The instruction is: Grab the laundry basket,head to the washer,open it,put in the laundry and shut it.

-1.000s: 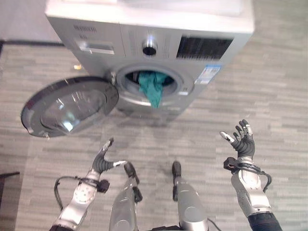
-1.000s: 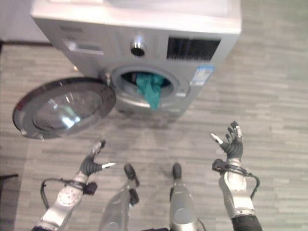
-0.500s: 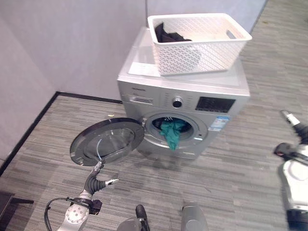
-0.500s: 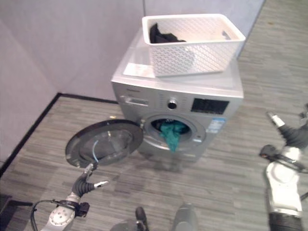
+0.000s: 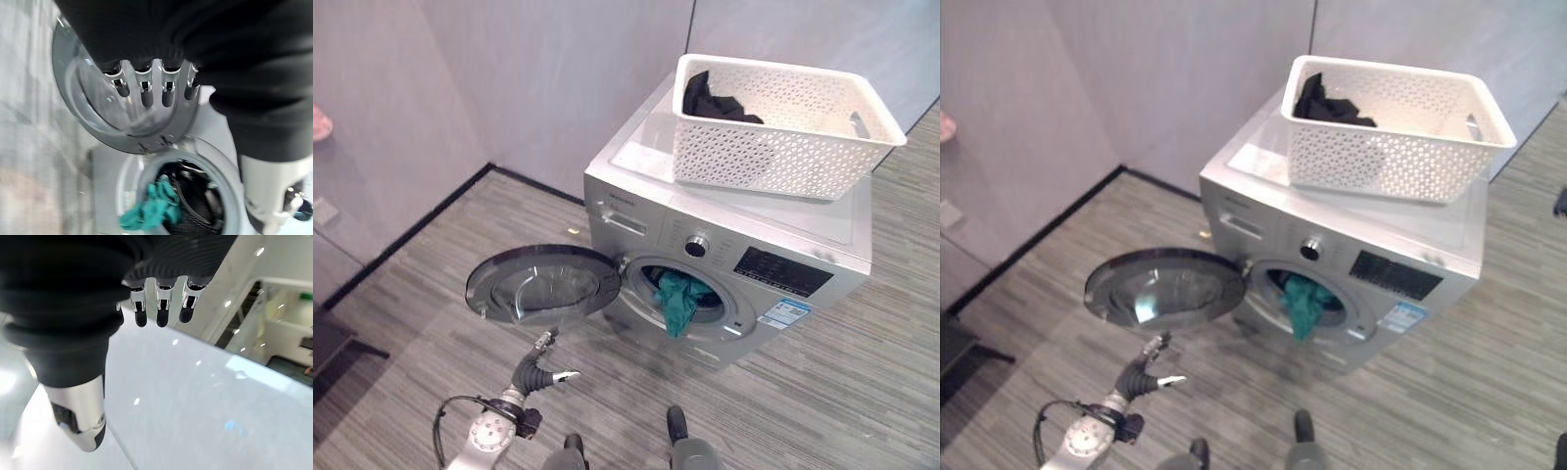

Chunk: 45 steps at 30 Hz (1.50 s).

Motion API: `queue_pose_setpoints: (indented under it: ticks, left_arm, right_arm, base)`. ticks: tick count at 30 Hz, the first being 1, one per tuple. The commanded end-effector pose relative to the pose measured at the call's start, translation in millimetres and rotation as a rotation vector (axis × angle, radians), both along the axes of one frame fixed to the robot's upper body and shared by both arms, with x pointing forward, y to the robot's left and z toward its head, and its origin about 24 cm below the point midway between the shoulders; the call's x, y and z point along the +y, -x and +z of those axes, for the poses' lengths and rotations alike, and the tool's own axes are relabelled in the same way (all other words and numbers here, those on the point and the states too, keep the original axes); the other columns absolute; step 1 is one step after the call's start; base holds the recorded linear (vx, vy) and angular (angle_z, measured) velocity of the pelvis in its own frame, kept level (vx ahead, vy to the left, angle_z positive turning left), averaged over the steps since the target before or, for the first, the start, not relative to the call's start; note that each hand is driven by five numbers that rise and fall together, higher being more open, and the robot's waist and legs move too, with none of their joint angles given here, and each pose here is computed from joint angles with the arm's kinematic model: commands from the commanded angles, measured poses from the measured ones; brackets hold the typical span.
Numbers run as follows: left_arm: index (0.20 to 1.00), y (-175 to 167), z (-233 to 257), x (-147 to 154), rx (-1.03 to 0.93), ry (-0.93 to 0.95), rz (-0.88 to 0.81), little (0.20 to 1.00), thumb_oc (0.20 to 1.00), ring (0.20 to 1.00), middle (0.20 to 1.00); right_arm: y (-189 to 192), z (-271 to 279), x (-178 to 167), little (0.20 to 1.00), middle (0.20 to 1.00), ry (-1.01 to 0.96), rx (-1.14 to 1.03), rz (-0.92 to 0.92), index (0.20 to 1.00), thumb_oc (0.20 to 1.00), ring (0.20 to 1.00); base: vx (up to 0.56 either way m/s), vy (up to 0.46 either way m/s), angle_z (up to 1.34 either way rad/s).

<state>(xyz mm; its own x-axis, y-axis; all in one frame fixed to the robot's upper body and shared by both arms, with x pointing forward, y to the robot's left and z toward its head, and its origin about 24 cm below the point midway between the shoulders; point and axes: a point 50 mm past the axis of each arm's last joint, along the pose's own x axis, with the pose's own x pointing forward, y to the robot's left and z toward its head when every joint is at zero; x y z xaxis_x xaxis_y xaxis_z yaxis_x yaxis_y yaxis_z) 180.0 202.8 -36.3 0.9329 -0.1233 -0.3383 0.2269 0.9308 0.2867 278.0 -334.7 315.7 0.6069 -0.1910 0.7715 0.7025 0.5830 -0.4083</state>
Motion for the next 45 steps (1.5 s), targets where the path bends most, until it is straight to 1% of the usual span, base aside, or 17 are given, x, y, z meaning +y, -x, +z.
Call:
queue_pose_setpoints:
  ticks: [1,6,9,11,12,15,17,18,19,20,21,23,27,29,37,42,45]
  left_arm:
    - [1.000,-9.2,24.8,19.7,-0.106,-0.039,-0.024,1.000,1.000,1.000,1.000]
    - [1.000,-14.1,25.3,14.5,-0.107,-0.003,-0.043,1.000,1.000,1.000,1.000]
    - [1.000,-12.0,25.3,11.7,-0.104,0.020,-0.048,1.000,1.000,1.000,1.000]
    - [1.000,-11.8,27.2,9.6,-0.102,0.019,-0.080,1.000,1.000,1.000,1.000]
    - [1.000,-12.1,31.1,13.8,-0.110,-0.005,-0.103,1.000,1.000,1.000,1.000]
    - [1.000,-11.7,31.1,14.1,-0.108,-0.001,-0.104,1.000,1.000,1.000,1.000]
    - [1.000,-12.8,30.3,20.6,-0.101,-0.013,-0.082,1.000,1.000,1.000,1.000]
    - [1.000,-12.7,30.1,20.5,-0.101,-0.012,-0.081,1.000,1.000,1.000,1.000]
    - [1.000,-14.0,30.6,22.8,-0.103,-0.020,-0.070,1.000,1.000,1.000,1.000]
    - [1.000,-12.7,29.5,24.2,-0.090,-0.011,-0.065,1.000,1.000,1.000,1.000]
    - [1.000,-12.5,29.3,24.0,-0.089,-0.009,-0.064,1.000,1.000,1.000,1.000]
    - [1.000,-9.8,27.5,25.8,-0.069,-0.014,-0.082,1.000,1.000,1.000,1.000]
    - [1.000,-7.6,24.2,27.2,-0.046,-0.028,-0.092,1.000,1.000,1.000,1.000]
    - [1.000,-6.2,20.2,30.6,-0.021,-0.035,-0.082,1.000,1.000,1.000,1.000]
    - [1.000,-0.8,12.4,29.2,0.028,-0.033,-0.099,1.000,1.000,1.000,1.000]
    - [1.000,9.4,7.4,34.8,0.073,-0.045,-0.087,1.000,1.000,1.000,1.000]
    - [1.000,15.1,3.0,37.1,0.103,-0.053,-0.082,1.000,1.000,1.000,1.000]
  right_arm:
    - [-2.2,53.9,4.5,1.000,1.000,-0.033,-0.111,0.075,1.000,1.000,1.000]
    - [-24.5,85.7,20.4,1.000,1.000,-0.008,-0.037,0.123,1.000,1.000,1.000]
    - [-40.3,92.1,25.3,1.000,1.000,-0.038,0.010,0.121,1.000,1.000,1.000]
    - [-50.0,91.1,22.5,1.000,1.000,-0.040,0.091,0.086,1.000,1.000,1.000]
    - [-53.4,90.3,13.8,1.000,1.000,-0.047,0.149,0.032,1.000,1.000,1.000]
    - [-57.9,89.5,10.6,1.000,1.000,-0.053,0.189,-0.002,1.000,1.000,1.000]
    - [-60.4,80.8,-11.1,1.000,1.000,-0.080,0.320,-0.132,1.000,1.000,1.000]
    - [-60.7,81.1,-10.6,1.000,1.000,-0.079,0.321,-0.131,1.000,1.000,1.000]
    - [-61.4,78.1,-14.3,1.000,1.000,-0.065,0.354,-0.169,1.000,1.000,1.000]
    - [-58.7,70.0,-27.6,1.000,1.000,-0.055,0.437,-0.243,1.000,1.000,1.000]
    - [-58.9,70.3,-27.2,1.000,1.000,-0.054,0.438,-0.243,1.000,1.000,1.000]
    - [-55.6,68.7,-34.7,1.000,1.000,0.020,0.528,-0.319,1.000,1.000,1.000]
    - [-56.4,67.0,-33.5,1.000,1.000,0.069,0.566,-0.326,1.000,1.000,1.000]
    - [-61.0,66.2,-24.0,1.000,1.000,0.119,0.583,-0.288,1.000,1.000,1.000]
    - [-75.3,39.0,-17.1,1.000,1.000,0.105,0.652,-0.236,1.000,1.000,1.000]
    - [-82.5,15.2,-19.5,1.000,1.000,0.173,0.784,-0.303,1.000,1.000,1.000]
    - [-83.1,8.9,-18.3,1.000,1.000,0.203,0.809,-0.289,1.000,1.000,1.000]
  base:
    - [0.10,-0.171,-0.15]
    - [0.05,-0.084,0.08]
    - [0.05,-0.001,0.21]
    - [-0.01,0.060,0.16]
    - [-0.04,0.076,0.23]
    - [0.02,-0.002,0.33]
    - [0.14,-0.113,0.18]
    - [0.18,-0.131,0.20]
    - [0.17,-0.227,0.52]
    - [0.17,-0.231,0.65]
    - [0.16,-0.241,0.66]
    - [0.16,-0.228,0.47]
    - [0.11,-0.185,0.22]
    - [0.10,-0.178,0.22]
    - [0.07,-0.109,0.10]
    - [0.06,-0.034,0.09]
    - [0.05,-0.016,0.06]
